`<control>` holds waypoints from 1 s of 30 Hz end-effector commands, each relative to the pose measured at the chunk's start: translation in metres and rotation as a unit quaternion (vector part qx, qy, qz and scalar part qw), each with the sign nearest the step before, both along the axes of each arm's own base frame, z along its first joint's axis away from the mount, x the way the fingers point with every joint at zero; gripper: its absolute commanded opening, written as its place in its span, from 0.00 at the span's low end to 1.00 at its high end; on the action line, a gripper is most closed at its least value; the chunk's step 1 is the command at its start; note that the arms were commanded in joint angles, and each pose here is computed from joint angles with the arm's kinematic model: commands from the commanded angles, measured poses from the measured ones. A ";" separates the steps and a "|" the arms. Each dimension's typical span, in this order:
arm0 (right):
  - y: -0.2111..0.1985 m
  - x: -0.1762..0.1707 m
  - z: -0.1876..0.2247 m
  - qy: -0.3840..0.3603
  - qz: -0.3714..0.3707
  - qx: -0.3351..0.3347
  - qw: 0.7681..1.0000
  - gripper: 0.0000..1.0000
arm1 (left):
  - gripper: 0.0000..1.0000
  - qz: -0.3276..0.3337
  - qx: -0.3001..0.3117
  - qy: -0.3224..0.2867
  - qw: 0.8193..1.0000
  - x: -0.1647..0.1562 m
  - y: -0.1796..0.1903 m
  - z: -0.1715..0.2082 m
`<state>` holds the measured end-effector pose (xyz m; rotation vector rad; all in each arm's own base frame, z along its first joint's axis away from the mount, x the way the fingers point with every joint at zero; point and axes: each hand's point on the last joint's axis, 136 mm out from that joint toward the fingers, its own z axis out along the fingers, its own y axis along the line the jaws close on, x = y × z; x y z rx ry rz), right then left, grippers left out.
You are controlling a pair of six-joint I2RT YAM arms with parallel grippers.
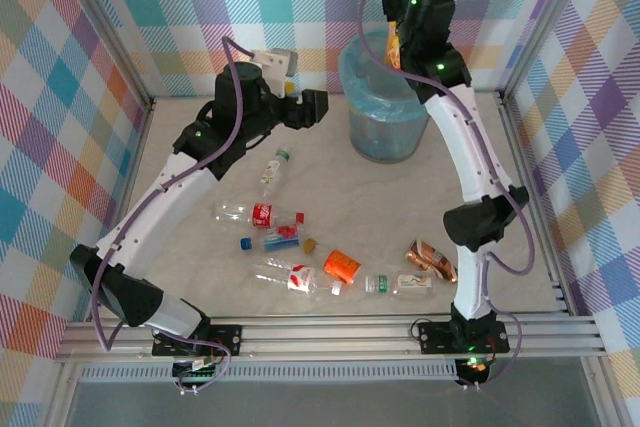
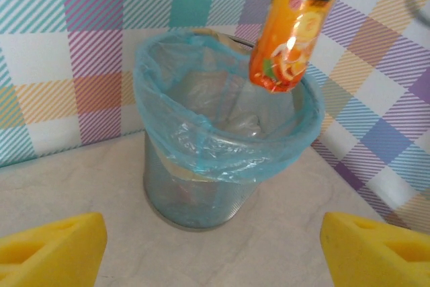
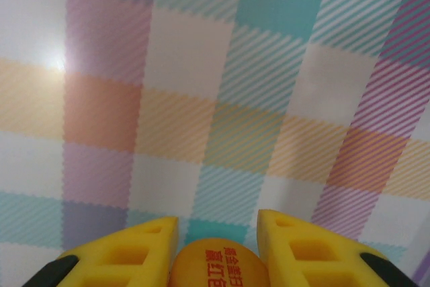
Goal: Put the plastic bottles in the bin
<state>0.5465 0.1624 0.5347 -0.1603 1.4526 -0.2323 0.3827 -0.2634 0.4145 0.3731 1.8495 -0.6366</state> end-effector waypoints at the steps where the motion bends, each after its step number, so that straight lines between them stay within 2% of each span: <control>1: 0.006 0.018 -0.035 0.038 -0.027 -0.052 0.998 0.02 | 0.83 -0.001 -0.005 -0.004 1.000 0.000 -0.005 0.000; 11: 0.005 0.051 -0.135 0.139 -0.039 -0.059 0.988 0.03 | 0.83 0.003 0.008 0.010 1.000 -0.004 -0.004 -0.015; 21: -0.015 0.064 -0.204 0.206 -0.044 -0.030 0.977 0.10 | 0.83 0.004 0.013 0.014 1.000 -0.001 -0.005 -0.021; 25: -0.020 0.067 -0.225 0.228 -0.041 -0.014 0.973 0.18 | 0.83 0.001 0.012 0.019 1.000 0.000 -0.009 -0.024; 28: -0.023 0.067 -0.231 0.238 -0.043 -0.003 0.970 0.39 | 0.83 0.000 0.015 0.020 1.000 0.000 -0.010 -0.026; 30: -0.024 0.066 -0.229 0.236 -0.042 0.002 0.971 0.47 | 0.83 0.000 0.017 0.021 1.000 0.001 -0.010 -0.027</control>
